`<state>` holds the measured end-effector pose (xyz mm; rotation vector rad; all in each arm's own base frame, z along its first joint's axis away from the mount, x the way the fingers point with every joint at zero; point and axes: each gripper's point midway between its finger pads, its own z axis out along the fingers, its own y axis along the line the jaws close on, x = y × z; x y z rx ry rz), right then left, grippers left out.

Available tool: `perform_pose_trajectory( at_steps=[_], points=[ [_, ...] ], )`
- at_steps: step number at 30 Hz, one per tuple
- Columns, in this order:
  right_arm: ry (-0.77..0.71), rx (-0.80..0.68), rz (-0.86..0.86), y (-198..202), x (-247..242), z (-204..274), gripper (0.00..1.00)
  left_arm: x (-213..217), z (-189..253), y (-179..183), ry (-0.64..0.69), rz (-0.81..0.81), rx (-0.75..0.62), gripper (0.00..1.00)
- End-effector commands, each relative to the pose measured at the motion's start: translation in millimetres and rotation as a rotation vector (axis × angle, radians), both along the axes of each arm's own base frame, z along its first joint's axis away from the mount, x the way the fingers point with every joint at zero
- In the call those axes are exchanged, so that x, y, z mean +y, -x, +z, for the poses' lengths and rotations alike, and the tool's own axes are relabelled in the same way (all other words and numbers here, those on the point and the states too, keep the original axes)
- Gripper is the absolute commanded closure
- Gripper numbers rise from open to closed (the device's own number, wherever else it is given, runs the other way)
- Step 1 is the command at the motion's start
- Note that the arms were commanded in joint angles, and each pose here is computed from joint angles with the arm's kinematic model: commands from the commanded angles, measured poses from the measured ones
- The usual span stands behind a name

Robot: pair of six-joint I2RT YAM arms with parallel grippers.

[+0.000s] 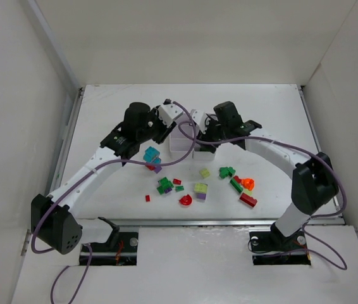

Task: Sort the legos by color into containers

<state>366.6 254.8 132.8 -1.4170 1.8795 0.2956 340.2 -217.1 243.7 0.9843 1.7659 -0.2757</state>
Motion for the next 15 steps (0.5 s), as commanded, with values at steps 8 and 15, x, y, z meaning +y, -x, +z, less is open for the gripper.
perform_pose_trajectory(
  at_steps=[8,15],
  points=[
    [-0.376,-0.219,-0.236,-15,-27,128,0.30,-34,-24,-23,0.021,-0.079,0.098,1.00],
    [-0.455,-0.202,-0.489,-11,-64,131,0.30,-64,-74,-27,0.064,0.032,0.339,1.00]
  ],
)
